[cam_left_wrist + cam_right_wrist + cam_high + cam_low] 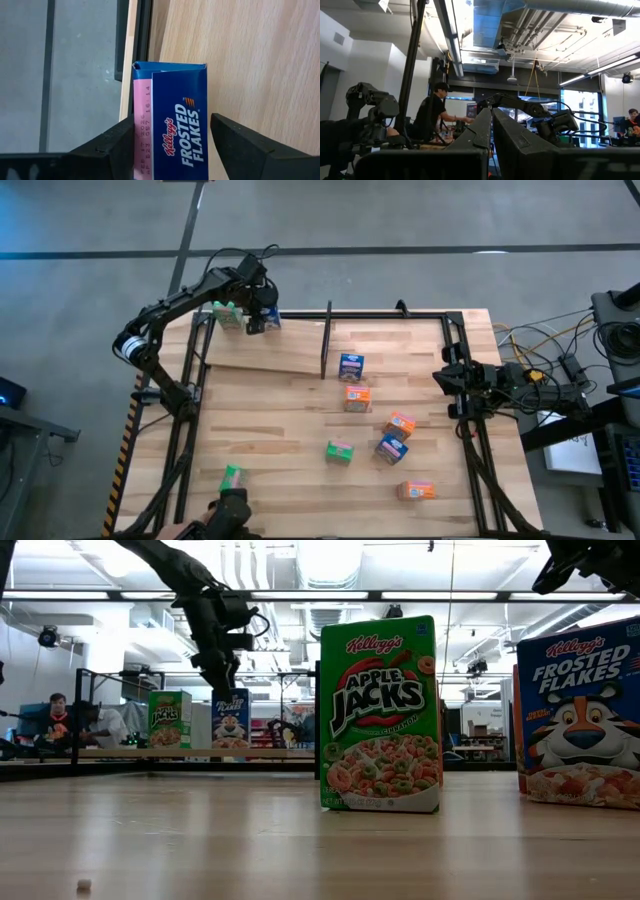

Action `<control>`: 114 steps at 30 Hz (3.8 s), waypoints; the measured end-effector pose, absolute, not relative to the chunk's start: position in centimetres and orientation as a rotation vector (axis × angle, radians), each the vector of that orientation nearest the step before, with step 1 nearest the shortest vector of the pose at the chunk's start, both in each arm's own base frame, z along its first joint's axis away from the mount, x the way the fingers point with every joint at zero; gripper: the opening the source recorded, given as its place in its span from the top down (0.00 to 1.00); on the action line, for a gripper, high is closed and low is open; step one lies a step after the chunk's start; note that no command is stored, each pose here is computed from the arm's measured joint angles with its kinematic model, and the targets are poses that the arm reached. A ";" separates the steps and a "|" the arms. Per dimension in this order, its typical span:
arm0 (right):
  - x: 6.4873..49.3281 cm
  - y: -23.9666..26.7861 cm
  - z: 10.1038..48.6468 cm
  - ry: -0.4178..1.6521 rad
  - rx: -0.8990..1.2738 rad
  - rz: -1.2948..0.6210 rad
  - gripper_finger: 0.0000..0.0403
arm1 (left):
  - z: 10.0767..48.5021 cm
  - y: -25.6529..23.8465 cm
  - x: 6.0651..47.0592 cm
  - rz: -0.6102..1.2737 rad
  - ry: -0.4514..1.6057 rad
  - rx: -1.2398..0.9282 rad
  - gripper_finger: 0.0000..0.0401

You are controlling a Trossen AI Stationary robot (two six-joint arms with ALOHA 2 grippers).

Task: Stack cereal on shelf
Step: Put the bottom left blue cereal box on the shelf, then put the top left orange cereal box on the shelf

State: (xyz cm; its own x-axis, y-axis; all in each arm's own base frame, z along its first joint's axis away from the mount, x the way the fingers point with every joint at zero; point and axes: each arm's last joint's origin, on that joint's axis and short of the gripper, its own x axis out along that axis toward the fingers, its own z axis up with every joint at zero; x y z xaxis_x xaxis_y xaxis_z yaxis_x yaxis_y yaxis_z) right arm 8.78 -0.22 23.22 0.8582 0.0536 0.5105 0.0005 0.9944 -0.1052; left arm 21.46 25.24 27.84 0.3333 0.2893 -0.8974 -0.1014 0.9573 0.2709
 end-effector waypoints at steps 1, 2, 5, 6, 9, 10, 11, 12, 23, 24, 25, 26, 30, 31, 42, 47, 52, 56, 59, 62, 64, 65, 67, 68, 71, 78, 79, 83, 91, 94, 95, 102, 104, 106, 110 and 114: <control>8.8 -0.2 23.2 -0.539 -0.103 0.028 0.98 | 27.9 25.2 21.5 0.257 1.206 0.177 0.44; 8.8 -0.2 23.2 -0.539 -0.103 0.028 0.98 | 28.0 25.2 21.4 0.256 1.208 0.175 0.44; 8.8 -0.2 23.2 -0.539 -0.103 0.028 0.98 | 28.6 25.2 21.5 0.264 1.204 0.168 0.44; 8.8 -0.2 23.2 -0.538 -0.103 0.028 0.98 | 29.0 25.3 21.5 0.271 1.199 0.164 0.44; 8.8 -0.2 23.2 -0.539 -0.103 0.028 0.98 | 30.1 25.3 21.5 0.281 1.192 0.158 0.44; 8.8 -0.2 23.2 -0.539 -0.104 0.028 0.98 | 30.5 25.2 21.4 0.283 1.192 0.153 0.44; 8.8 -0.2 23.2 -0.539 -0.104 0.027 0.98 | 30.9 25.2 21.4 0.288 1.190 0.146 0.44; 8.8 -0.2 23.2 -0.539 -0.104 0.028 0.98 | 31.4 25.1 21.5 0.296 1.186 0.136 0.44; 8.8 -0.2 23.2 -0.539 -0.105 0.027 0.98 | 33.7 23.6 22.4 0.366 1.137 -0.040 0.47; 8.8 -0.2 23.2 -0.538 -0.105 0.027 0.98 | 33.7 23.3 22.7 0.365 1.127 -0.059 0.47; 8.8 -0.2 23.3 -0.539 -0.104 0.027 0.98 | 33.6 23.0 22.9 0.361 1.126 -0.067 0.48; 8.8 -0.2 23.3 -0.540 -0.104 0.028 0.98 | 33.5 22.5 23.1 0.351 1.129 -0.070 0.49; 8.8 -0.2 23.3 -0.537 -0.103 0.028 0.98 | 34.0 20.4 24.1 0.323 1.086 -0.042 0.54; 8.8 -0.2 23.3 -0.536 -0.103 0.028 0.98 | 34.2 19.9 24.3 0.318 1.068 -0.032 0.55; 8.8 -0.2 23.3 -0.531 -0.087 0.032 0.98 | 34.7 17.2 24.0 0.554 0.875 0.162 0.67; 8.8 -0.2 23.3 -0.531 -0.099 0.029 0.98 | 33.2 18.9 23.5 0.757 0.814 0.207 0.72; 8.8 -0.2 23.3 -0.531 -0.106 0.027 0.98 | 31.5 21.2 23.0 0.852 0.802 0.146 0.79; 8.8 -0.2 23.3 -0.532 -0.106 0.027 0.98 | 30.8 23.0 22.9 0.895 0.839 0.046 0.88; 8.8 -0.2 23.3 -0.532 -0.106 0.026 0.98 | 30.7 24.0 23.1 0.909 0.893 -0.015 0.97; 8.8 -0.2 23.3 -0.532 -0.112 0.024 0.98 | 30.4 24.7 23.5 0.909 0.933 -0.044 0.99; 8.8 -0.2 23.3 -0.532 -0.112 0.024 0.98 | 30.2 25.0 23.7 0.906 0.947 -0.049 0.98; 8.8 -0.2 23.3 -0.532 -0.112 0.024 0.98 | 30.1 25.1 23.8 0.905 0.954 -0.051 0.98; 8.8 -0.2 23.3 -0.532 -0.112 0.024 0.98 | 29.7 25.2 24.0 0.900 0.973 -0.057 0.99; 8.8 -0.2 23.3 -0.532 -0.112 0.024 0.98 | 29.5 25.2 24.0 0.895 0.988 -0.060 1.00; 8.8 -0.2 23.3 -0.532 -0.113 0.024 0.98 | 29.1 25.1 24.0 0.860 1.013 -0.052 1.00; 8.8 -0.2 23.3 -0.532 -0.114 0.023 0.98 | 28.8 25.0 24.0 0.795 1.037 -0.032 1.00; 8.8 -0.2 23.3 -0.532 -0.114 0.023 0.98 | 28.8 24.9 24.0 0.780 1.036 -0.030 1.00; 8.8 -0.2 23.3 -0.531 -0.113 0.024 0.98 | 28.8 24.8 24.2 0.700 1.022 -0.017 1.00; 8.8 -0.2 23.3 -0.532 -0.113 0.023 0.98 | 28.8 24.8 24.2 0.701 1.013 -0.039 1.00; 8.8 -0.2 23.3 -0.531 -0.114 0.023 0.98 | 28.9 24.8 24.1 0.728 1.013 -0.050 1.00; 8.8 -0.2 23.3 -0.531 -0.114 0.023 0.98 | 29.0 24.8 24.1 0.743 1.011 -0.057 1.00; 8.8 -0.2 23.3 -0.532 -0.115 0.023 0.98 | 31.6 23.1 23.7 0.763 0.921 -0.049 1.00; 8.8 -0.2 23.3 -0.533 -0.114 0.023 0.98 | 32.4 21.8 23.8 0.747 0.892 -0.040 1.00; 8.8 -0.2 23.3 -0.536 -0.113 0.023 0.98 | 33.3 20.3 23.9 0.719 0.856 -0.027 1.00; 8.7 -0.2 23.4 -0.540 -0.098 0.025 0.98 | 34.5 16.2 24.6 0.587 0.783 -0.007 1.00; 8.7 -0.4 23.4 -0.544 -0.050 -0.017 0.98 | 34.9 11.6 24.9 0.455 0.710 0.055 1.00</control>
